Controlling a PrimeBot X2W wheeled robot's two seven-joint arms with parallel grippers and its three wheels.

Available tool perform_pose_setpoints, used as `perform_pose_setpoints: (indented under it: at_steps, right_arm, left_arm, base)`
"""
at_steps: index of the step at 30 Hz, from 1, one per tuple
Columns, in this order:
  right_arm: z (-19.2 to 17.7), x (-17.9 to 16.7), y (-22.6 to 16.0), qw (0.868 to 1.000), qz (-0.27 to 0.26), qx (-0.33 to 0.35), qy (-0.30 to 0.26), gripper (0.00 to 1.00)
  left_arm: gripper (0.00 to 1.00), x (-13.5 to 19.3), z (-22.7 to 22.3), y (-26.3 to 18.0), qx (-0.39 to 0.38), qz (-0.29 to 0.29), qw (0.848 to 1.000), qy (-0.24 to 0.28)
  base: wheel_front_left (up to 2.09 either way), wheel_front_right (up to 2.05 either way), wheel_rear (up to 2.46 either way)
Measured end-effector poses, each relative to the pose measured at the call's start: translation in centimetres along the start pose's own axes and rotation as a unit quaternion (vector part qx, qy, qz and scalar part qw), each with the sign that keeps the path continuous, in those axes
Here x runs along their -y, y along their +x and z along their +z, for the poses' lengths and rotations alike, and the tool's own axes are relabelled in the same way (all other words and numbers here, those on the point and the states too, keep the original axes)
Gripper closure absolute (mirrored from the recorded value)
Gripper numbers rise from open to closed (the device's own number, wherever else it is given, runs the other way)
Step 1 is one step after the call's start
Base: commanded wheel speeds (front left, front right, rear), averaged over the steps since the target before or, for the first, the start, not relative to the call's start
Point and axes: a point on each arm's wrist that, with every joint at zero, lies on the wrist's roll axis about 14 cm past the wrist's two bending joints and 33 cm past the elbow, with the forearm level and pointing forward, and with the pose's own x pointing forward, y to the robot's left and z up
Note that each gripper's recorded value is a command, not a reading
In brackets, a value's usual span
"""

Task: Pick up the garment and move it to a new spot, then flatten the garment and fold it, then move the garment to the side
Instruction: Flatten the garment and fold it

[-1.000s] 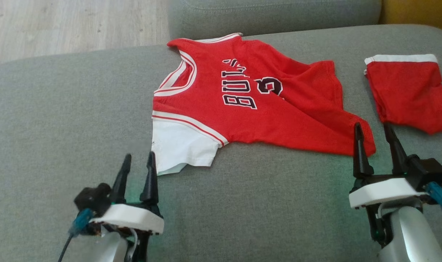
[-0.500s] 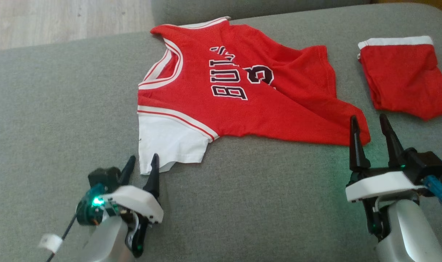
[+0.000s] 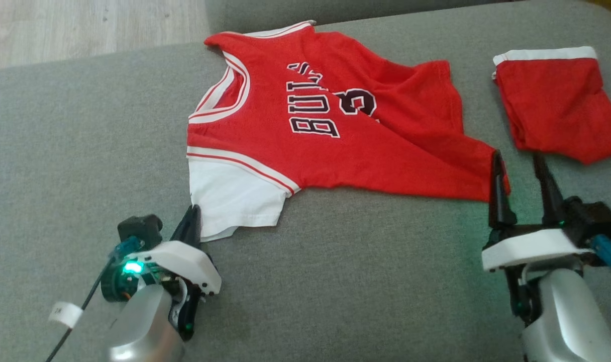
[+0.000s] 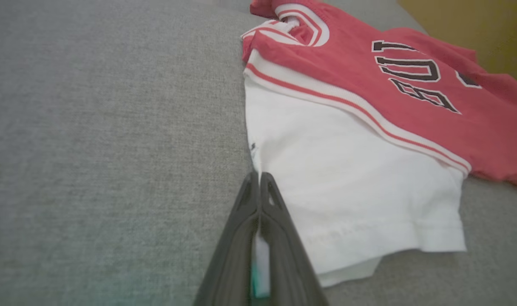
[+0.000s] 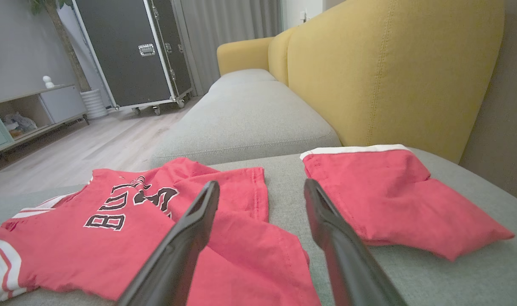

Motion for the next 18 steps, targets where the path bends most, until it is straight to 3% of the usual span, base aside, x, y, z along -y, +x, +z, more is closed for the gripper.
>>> perform_pose_setpoints:
  at_steps: [9,15,18]
  right_arm:
    - [-3.0,-0.1,-1.3,0.999,0.002,-0.053,-0.014,0.0]
    - [-6.1,0.1,-2.2,0.994,-0.001,-0.109,-0.013,0.0]
    - [-6.9,-0.1,-1.8,0.991,-0.001,-0.133,-0.011,0.0]
  left_arm:
    - [1.0,1.1,3.1,-1.7,0.1,-0.018,0.995,-0.016]
    - [1.0,2.0,10.2,-3.7,0.221,-0.037,0.974,-0.017]
    - [1.0,2.0,11.6,-4.9,0.255,-0.039,0.966,-0.014]
  base:
    - [0.0,0.0,0.0]
    - [0.0,0.0,0.0]
    - [0.0,0.0,0.0]
